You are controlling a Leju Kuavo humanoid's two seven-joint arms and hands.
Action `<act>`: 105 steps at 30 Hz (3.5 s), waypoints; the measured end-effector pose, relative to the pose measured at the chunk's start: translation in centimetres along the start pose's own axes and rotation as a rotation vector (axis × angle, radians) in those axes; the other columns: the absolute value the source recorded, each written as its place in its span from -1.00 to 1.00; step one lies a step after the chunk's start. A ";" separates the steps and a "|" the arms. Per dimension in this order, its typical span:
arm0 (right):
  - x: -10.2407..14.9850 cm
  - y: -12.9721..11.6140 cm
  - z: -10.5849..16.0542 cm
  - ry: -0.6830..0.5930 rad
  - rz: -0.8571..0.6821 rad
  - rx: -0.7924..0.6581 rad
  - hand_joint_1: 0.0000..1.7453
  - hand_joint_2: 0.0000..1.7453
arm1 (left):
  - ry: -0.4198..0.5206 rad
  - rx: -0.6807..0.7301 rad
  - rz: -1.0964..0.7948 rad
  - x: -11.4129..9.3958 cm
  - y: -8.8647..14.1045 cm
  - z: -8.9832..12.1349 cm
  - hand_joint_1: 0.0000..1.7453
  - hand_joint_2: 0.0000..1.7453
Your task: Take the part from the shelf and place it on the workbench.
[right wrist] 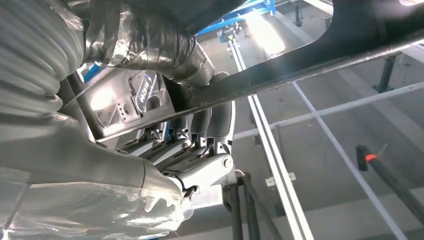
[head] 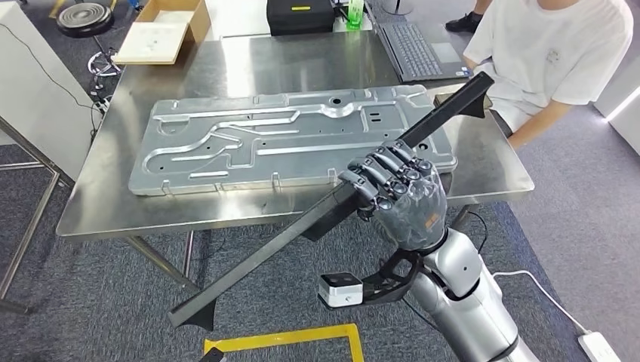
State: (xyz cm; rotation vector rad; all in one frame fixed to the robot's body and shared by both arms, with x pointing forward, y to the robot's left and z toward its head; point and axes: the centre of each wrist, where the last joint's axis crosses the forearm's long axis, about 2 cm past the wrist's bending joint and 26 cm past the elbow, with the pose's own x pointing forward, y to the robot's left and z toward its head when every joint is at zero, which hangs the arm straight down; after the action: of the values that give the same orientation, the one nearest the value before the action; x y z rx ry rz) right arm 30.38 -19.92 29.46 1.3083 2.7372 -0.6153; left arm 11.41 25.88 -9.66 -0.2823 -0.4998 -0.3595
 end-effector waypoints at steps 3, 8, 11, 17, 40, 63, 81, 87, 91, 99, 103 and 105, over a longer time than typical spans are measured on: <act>0.0 0.0 0.0 -0.002 0.000 -0.001 1.00 1.00 | 0.000 0.004 0.000 0.2 0.0 -0.1 -1.00 1.00; 0.0 0.0 0.0 -0.005 0.000 0.001 1.00 1.00 | 0.002 0.007 0.001 0.2 0.0 -0.1 -1.00 1.00; 0.0 0.0 0.0 -0.009 0.000 0.000 1.00 1.00 | -0.001 0.006 0.002 0.2 0.0 -0.1 -1.00 1.00; 0.0 0.0 0.0 -0.017 0.006 0.002 1.00 1.00 | -0.008 0.005 0.007 0.3 -0.1 -0.1 -1.00 1.00; 0.1 0.0 0.1 -0.015 0.018 0.010 1.00 1.00 | -0.014 0.009 0.008 0.0 -0.1 0.0 -1.00 1.00; 0.1 0.0 0.2 -0.028 -0.003 0.002 1.00 1.00 | -0.052 -0.016 -0.020 0.3 0.3 0.0 -1.00 1.00; 0.1 -0.1 0.0 0.010 -0.001 -0.003 1.00 1.00 | -0.055 0.030 -0.019 0.5 0.6 0.0 -1.00 1.00; 0.1 -0.1 0.2 0.007 -0.006 0.003 1.00 1.00 | -0.077 0.003 -0.029 0.3 0.5 0.0 -1.00 1.00; 0.1 -0.1 0.3 0.014 -0.010 0.005 1.00 1.00 | -0.077 0.021 -0.030 0.3 0.6 0.0 -1.00 1.00; -0.1 0.2 0.7 0.217 -0.166 0.066 1.00 1.00 | -0.044 0.094 -0.024 -0.2 0.4 0.1 -1.00 1.00; -0.5 0.6 0.7 0.301 -0.287 0.135 1.00 1.00 | -0.052 0.106 -0.010 -0.3 0.5 0.2 -1.00 1.00; -0.7 0.9 0.6 0.325 -0.332 0.163 1.00 1.00 | -0.053 0.109 -0.004 -0.5 0.5 0.2 -1.00 1.00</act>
State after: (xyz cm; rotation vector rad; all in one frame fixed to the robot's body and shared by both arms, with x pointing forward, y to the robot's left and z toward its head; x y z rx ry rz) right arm 31.40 -20.18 28.78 1.0689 3.2735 -0.7157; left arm 11.09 26.53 -9.81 -0.1855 -0.5703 -0.3277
